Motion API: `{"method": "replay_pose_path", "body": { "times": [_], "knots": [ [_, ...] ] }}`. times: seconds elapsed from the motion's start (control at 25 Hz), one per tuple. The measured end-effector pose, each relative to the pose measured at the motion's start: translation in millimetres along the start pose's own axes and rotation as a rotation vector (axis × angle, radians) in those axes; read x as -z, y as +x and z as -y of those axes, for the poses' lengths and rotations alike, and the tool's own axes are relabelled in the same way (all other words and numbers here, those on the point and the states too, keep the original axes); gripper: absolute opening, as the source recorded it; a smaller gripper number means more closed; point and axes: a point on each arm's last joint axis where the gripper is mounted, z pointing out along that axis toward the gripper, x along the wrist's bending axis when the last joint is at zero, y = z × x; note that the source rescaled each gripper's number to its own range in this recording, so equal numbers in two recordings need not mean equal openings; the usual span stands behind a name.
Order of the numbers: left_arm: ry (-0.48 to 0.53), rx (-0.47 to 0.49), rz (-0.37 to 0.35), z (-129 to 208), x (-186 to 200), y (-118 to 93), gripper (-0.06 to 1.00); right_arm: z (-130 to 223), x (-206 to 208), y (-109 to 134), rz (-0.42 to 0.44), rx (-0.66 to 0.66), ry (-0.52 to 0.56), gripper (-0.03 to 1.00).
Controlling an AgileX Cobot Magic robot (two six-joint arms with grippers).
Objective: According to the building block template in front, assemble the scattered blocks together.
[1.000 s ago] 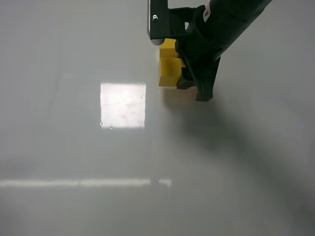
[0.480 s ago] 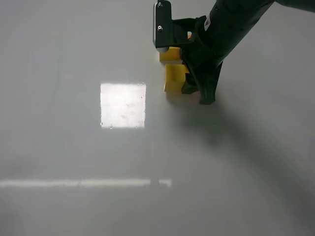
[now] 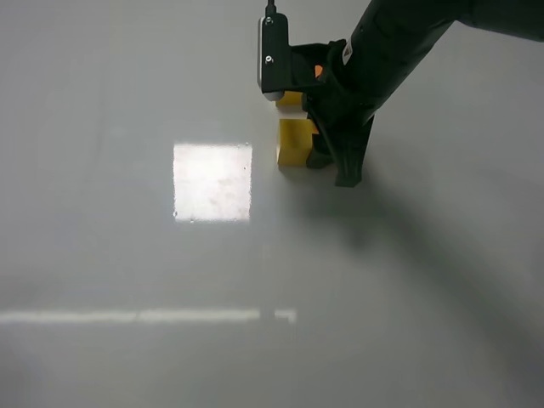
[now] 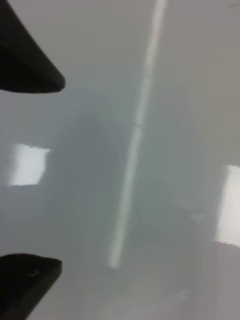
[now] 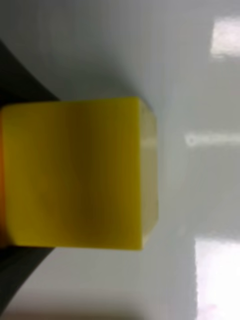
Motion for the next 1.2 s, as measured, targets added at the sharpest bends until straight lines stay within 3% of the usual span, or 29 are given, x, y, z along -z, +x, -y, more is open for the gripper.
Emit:
{"method": "replay_pose_path", "body": {
  "times": [0.68, 0.76, 0.92, 0.96, 1.04, 1.2],
  "knots": [
    [0.000, 0.000, 0.000, 0.0, 0.0, 0.0, 0.77, -0.4, -2.0, 1.2, 0.001, 0.000, -0.006, 0.05],
    [0.000, 0.000, 0.000, 0.0, 0.0, 0.0, 0.77, -0.5, -2.1, 1.2, 0.001, 0.000, -0.007, 0.14],
    [0.000, 0.000, 0.000, 0.0, 0.0, 0.0, 0.77, -0.8, -2.1, 0.7, 0.007, 0.000, -0.011, 0.56],
    [0.000, 0.000, 0.000, 0.0, 0.0, 0.0, 0.77, -0.8, -2.1, 0.7, 0.007, 0.000, -0.011, 0.63],
    [0.000, 0.000, 0.000, 0.0, 0.0, 0.0, 0.77, -0.8, -2.1, 0.7, 0.007, -0.004, -0.011, 0.69],
    [0.000, 0.000, 0.000, 0.0, 0.0, 0.0, 0.77, -0.8, -1.7, 0.6, 0.008, -0.020, -0.011, 0.72]
  ]
}}
